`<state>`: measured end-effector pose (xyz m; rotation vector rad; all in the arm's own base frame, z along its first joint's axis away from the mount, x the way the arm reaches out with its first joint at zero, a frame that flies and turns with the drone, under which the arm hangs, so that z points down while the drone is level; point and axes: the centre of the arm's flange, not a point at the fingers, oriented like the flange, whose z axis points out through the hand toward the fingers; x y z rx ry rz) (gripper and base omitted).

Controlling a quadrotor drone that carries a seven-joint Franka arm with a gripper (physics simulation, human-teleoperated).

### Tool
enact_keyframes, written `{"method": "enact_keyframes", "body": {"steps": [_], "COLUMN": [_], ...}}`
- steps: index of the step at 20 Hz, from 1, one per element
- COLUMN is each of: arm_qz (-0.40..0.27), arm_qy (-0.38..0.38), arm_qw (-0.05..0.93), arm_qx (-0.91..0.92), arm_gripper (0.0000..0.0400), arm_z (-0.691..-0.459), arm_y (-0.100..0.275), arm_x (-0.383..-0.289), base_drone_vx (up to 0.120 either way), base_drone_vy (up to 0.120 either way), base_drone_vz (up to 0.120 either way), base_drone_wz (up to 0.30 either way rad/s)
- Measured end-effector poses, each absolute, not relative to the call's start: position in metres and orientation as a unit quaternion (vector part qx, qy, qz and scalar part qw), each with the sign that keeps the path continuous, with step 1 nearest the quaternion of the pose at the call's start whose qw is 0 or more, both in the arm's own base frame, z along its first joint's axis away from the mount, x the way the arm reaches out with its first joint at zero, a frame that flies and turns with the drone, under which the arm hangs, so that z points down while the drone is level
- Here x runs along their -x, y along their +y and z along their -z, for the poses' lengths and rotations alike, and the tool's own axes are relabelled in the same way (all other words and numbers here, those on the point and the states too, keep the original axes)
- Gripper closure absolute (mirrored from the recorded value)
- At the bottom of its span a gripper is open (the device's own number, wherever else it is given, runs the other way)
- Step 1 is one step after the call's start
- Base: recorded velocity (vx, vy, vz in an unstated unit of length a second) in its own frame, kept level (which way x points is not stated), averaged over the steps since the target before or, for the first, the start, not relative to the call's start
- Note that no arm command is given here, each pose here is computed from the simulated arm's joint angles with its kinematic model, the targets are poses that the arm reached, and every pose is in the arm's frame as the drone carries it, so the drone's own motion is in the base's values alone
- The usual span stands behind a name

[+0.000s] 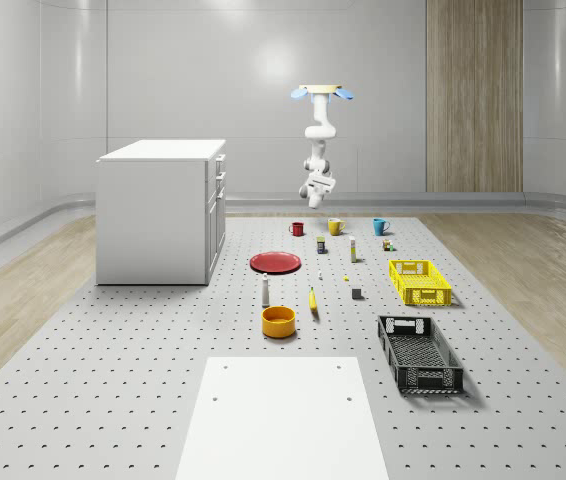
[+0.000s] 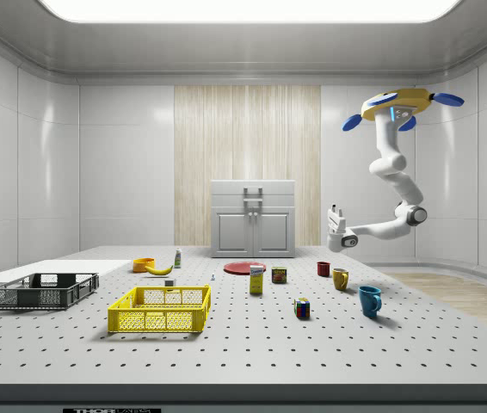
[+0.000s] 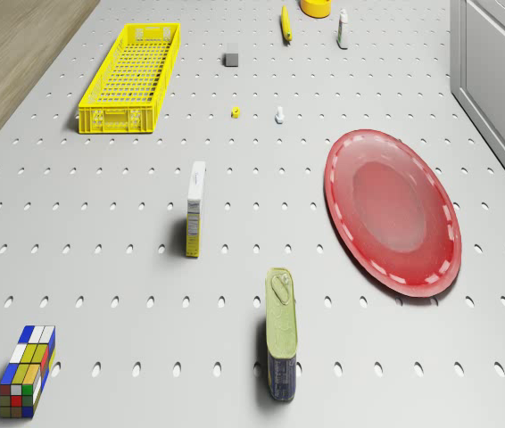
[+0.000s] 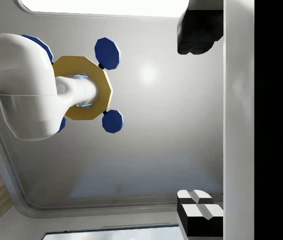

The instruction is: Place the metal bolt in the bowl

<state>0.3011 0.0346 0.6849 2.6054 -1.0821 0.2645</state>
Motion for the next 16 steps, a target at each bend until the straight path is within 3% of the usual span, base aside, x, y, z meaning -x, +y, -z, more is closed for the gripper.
{"method": "enact_keyframes", "body": {"steps": [6,11,16], "arm_qz": [-0.194,-0.309,-0.369], "arm_qy": [-0.345,-0.251,-0.131], "arm_qw": [0.403,0.699,0.870], "arm_qx": [-0.825,-0.594,-0.300], "arm_gripper": [0.0000,0.0000,0.0000], "arm_z": [-0.651,-0.574,-0.513], "arm_y": [0.079,0.097,0.061], "arm_x": [-0.3019,-0.3044,-0.3065], "base_drone_vx": [0.120,0.120,0.120], "base_drone_vy": [0.000,0.000,0.000], "base_drone_vz": [0.000,0.000,0.000], "base_drone_wz": [0.000,0.000,0.000]}}
